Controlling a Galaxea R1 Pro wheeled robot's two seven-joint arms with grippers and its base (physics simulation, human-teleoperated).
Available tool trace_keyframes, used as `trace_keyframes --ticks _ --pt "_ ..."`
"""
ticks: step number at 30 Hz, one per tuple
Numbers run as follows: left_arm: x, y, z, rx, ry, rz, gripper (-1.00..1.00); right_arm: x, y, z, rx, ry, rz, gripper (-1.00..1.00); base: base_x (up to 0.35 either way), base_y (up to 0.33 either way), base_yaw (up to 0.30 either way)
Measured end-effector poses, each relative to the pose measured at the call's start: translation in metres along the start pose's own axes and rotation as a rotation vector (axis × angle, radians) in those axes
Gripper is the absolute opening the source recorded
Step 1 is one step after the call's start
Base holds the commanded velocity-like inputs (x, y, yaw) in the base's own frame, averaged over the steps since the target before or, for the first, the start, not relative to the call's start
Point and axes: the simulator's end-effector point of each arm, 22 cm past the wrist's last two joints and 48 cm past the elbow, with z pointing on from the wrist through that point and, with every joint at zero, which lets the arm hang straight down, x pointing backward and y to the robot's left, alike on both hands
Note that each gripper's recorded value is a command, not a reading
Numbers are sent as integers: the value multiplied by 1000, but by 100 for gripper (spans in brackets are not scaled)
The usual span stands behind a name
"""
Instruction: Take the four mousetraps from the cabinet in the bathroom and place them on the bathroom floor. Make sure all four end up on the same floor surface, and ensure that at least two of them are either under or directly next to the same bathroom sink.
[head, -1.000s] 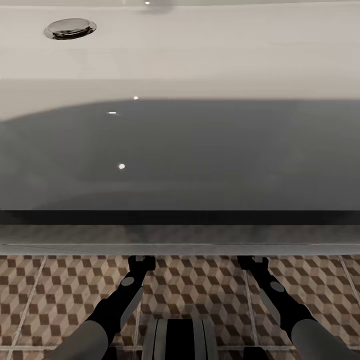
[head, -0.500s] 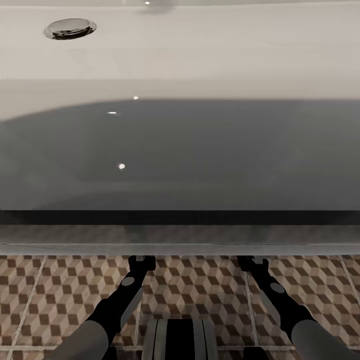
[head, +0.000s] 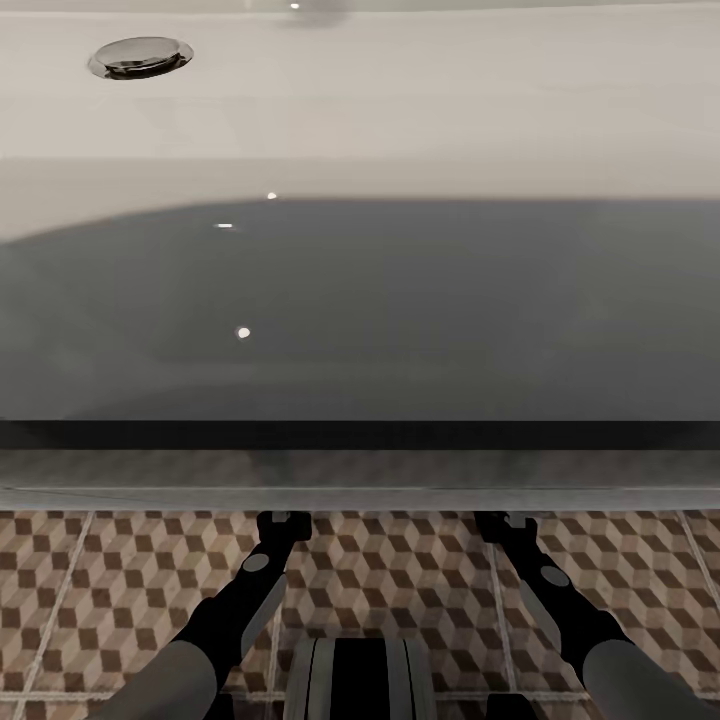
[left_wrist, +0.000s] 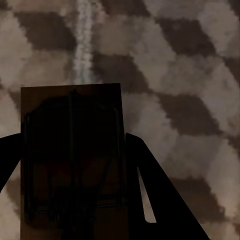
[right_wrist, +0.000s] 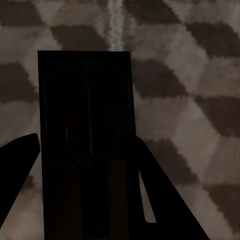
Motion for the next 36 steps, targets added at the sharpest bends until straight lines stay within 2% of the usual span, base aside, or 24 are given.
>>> trace_keyframes --ticks 21,36 --pt "1 -1 0 0 3 -2 -100 3 0 0 1 15 3 -100 0 0 0" --pt "1 -2 0 1 3 -3 -100 7 1 0 -5 37 -17 -100 0 0 0"
